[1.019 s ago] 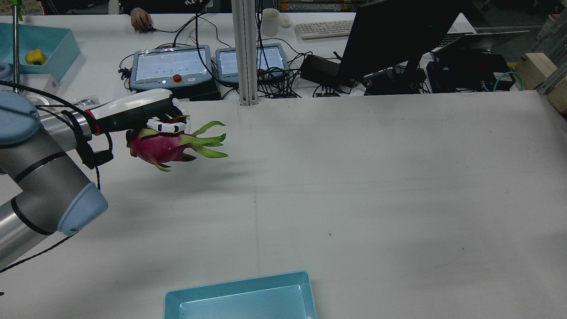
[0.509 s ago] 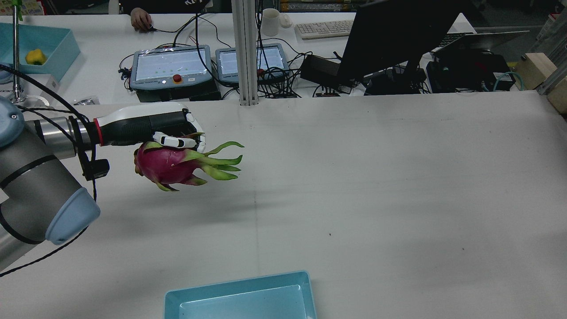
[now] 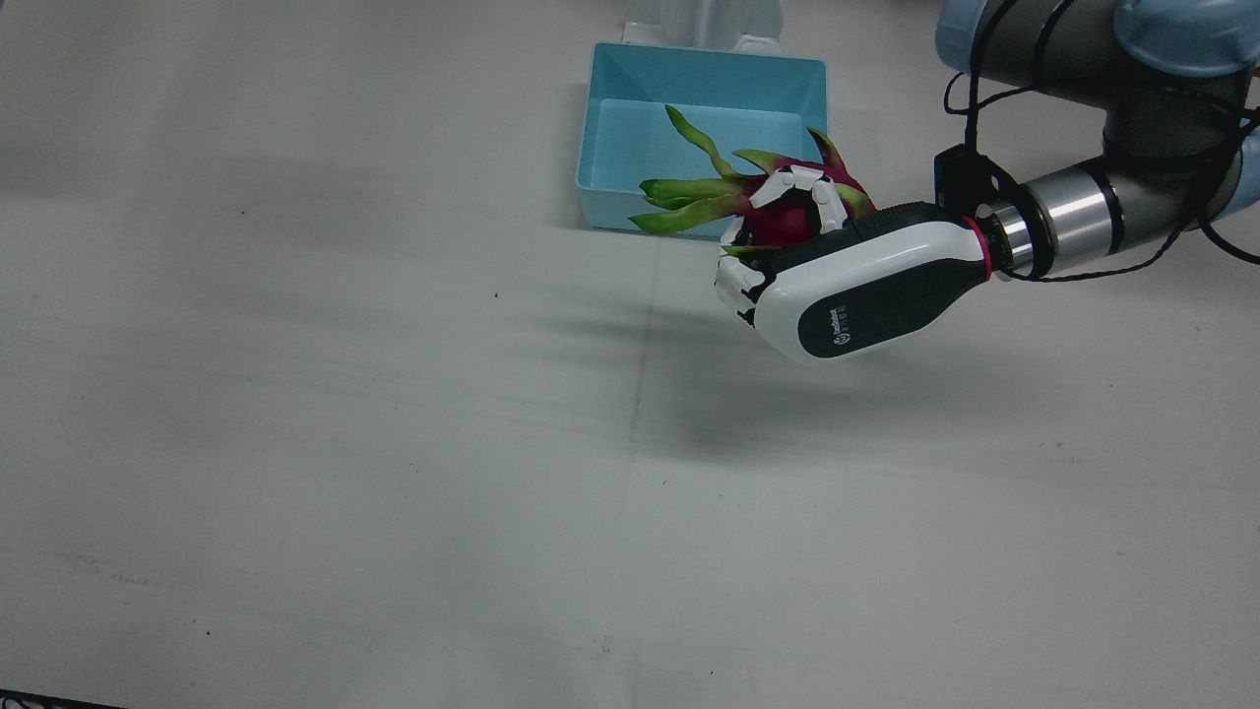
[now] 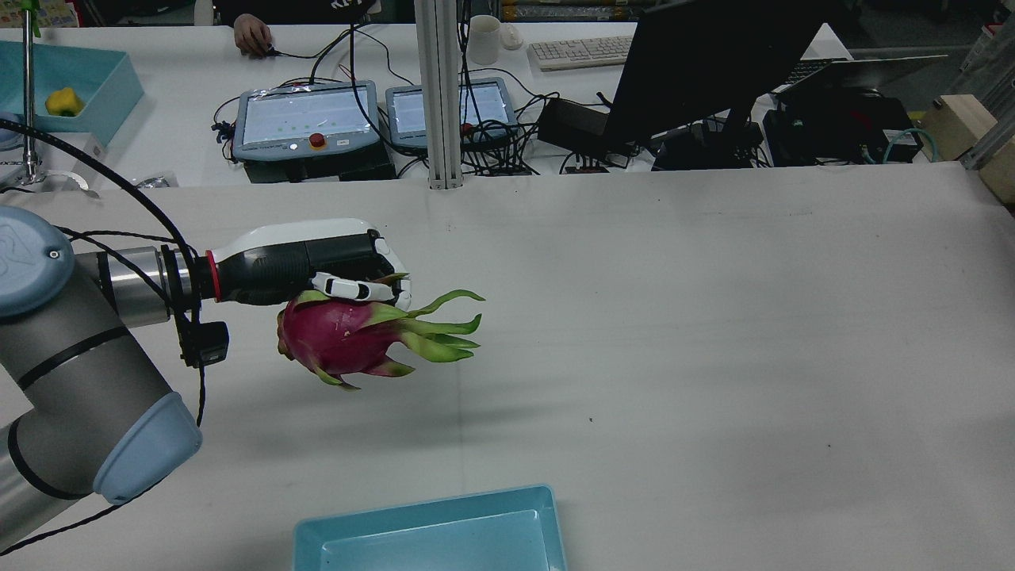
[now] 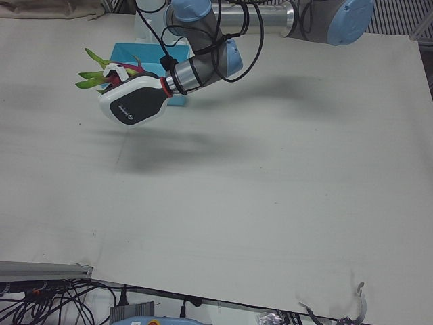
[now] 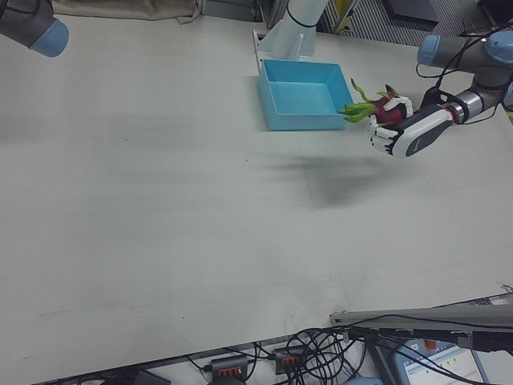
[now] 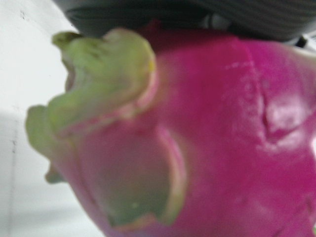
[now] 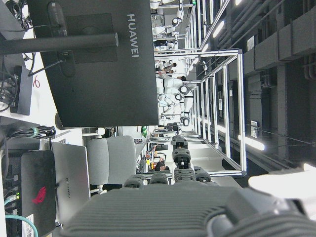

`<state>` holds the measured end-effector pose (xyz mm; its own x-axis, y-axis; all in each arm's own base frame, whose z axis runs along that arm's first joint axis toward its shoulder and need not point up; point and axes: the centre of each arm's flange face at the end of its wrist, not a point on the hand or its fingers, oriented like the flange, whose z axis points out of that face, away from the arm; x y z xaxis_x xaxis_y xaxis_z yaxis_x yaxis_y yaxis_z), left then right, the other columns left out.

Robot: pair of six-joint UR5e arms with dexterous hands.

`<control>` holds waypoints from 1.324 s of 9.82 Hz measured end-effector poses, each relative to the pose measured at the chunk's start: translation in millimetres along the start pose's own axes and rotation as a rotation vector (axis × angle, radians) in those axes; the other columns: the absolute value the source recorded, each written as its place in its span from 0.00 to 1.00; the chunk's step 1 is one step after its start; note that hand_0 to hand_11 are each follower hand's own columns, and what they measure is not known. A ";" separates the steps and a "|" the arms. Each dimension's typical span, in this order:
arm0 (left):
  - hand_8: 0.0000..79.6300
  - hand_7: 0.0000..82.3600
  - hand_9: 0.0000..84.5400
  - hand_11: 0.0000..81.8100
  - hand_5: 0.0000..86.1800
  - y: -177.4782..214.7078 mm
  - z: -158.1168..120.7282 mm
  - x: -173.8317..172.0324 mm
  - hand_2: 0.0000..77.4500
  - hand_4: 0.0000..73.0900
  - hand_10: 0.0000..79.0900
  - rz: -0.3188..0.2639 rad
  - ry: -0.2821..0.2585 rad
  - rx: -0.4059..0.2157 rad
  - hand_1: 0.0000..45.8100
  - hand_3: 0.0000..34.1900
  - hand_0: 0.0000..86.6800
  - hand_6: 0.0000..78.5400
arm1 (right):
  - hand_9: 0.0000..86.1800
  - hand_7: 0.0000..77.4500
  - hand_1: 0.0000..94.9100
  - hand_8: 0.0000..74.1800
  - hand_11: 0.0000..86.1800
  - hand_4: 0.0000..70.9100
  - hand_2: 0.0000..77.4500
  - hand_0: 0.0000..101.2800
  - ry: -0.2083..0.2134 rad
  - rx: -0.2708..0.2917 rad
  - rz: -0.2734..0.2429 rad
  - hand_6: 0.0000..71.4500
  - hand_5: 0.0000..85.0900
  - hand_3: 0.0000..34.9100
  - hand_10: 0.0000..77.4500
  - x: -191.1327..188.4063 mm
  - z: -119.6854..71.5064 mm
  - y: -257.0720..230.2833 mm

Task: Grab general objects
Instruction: 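Carry the held dragon fruit toward the light-blue tray with the left hand, then lower the dragon fruit into the tray and open the left hand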

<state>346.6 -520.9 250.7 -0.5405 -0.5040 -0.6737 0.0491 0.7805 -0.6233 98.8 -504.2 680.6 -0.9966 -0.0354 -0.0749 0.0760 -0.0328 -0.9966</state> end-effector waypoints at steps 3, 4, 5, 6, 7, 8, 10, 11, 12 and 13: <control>0.88 0.58 0.58 0.93 0.45 66.3 40.4 -16.2 0.77 0.84 0.99 -0.045 -0.009 -0.067 0.00 0.00 0.55 0.89 | 0.02 0.00 0.05 0.00 0.01 0.00 0.02 0.00 0.000 0.000 0.000 0.00 0.00 0.00 0.00 0.0 0.0 0.0; 0.87 0.58 0.58 0.93 0.44 83.4 46.1 -23.8 0.77 0.85 0.96 -0.053 -0.011 -0.084 0.00 0.00 0.55 0.89 | 0.02 0.00 0.05 0.00 0.01 0.00 0.02 0.00 0.000 0.000 0.000 0.00 0.00 0.00 0.00 0.0 0.0 0.0; 0.88 0.58 0.58 0.94 0.44 98.5 48.7 -31.1 0.77 0.85 0.93 -0.058 -0.013 -0.101 0.00 0.00 0.55 0.89 | 0.02 0.00 0.06 0.00 0.01 0.00 0.02 0.00 0.000 0.000 0.000 0.00 0.00 0.00 0.00 0.0 0.0 0.0; 0.88 0.58 0.58 0.94 0.44 114.9 48.5 -40.4 0.77 0.85 0.90 -0.056 -0.021 -0.122 0.00 0.00 0.55 0.88 | 0.02 0.00 0.06 0.00 0.01 0.00 0.02 0.00 0.000 0.000 0.000 0.00 0.00 0.00 0.00 0.0 0.0 0.0; 0.88 0.59 0.58 0.94 0.44 128.8 46.5 -53.3 0.77 0.85 0.89 -0.053 -0.034 -0.140 0.00 0.00 0.55 0.88 | 0.02 0.00 0.06 0.00 0.01 0.00 0.02 0.00 0.000 0.000 0.000 0.00 0.00 0.00 0.00 0.0 0.0 0.0; 0.88 0.59 0.58 0.94 0.44 140.7 44.5 -68.9 0.77 0.85 0.89 -0.055 -0.048 -0.154 0.00 0.00 0.55 0.88 | 0.02 0.00 0.06 0.00 0.01 0.00 0.02 0.00 0.000 0.000 0.000 0.00 0.00 0.00 0.00 0.0 0.0 0.0; 0.87 0.59 0.58 0.94 0.44 151.8 40.9 -98.7 0.77 0.85 0.89 -0.065 -0.067 -0.173 0.00 0.00 0.55 0.89 | 0.02 0.00 0.06 0.00 0.01 0.00 0.02 0.00 0.000 0.000 0.000 0.00 0.00 0.00 0.00 0.0 0.0 0.0; 0.88 0.59 0.59 0.94 0.44 151.2 36.9 -111.2 0.77 0.85 0.89 -0.065 -0.074 -0.178 0.00 0.00 0.55 0.89 | 0.02 0.00 0.06 0.00 0.01 0.00 0.02 0.00 0.000 0.000 0.000 0.00 0.00 0.00 0.00 0.0 0.0 0.0; 0.88 0.59 0.59 0.94 0.44 148.8 32.4 -120.3 0.77 0.85 0.89 -0.063 -0.079 -0.181 0.00 0.00 0.55 0.89 | 0.02 0.00 0.06 0.00 0.01 0.00 0.02 0.00 0.000 0.000 0.000 0.00 0.00 0.00 0.00 0.0 0.0 0.0; 0.88 0.59 0.58 0.94 0.44 143.9 25.3 -129.5 0.77 0.85 0.89 -0.061 -0.082 -0.182 0.00 0.00 0.55 0.89 | 0.02 0.00 0.06 0.00 0.01 0.00 0.02 0.00 0.000 0.000 0.000 0.00 0.00 0.00 0.00 0.0 0.0 0.0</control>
<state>444.9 -352.7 238.2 -0.4673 -0.5751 -0.6715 -0.1385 0.7978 -0.5868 98.8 -504.2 680.7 -0.9966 -0.0354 -0.0749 0.0761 -0.0329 -0.9966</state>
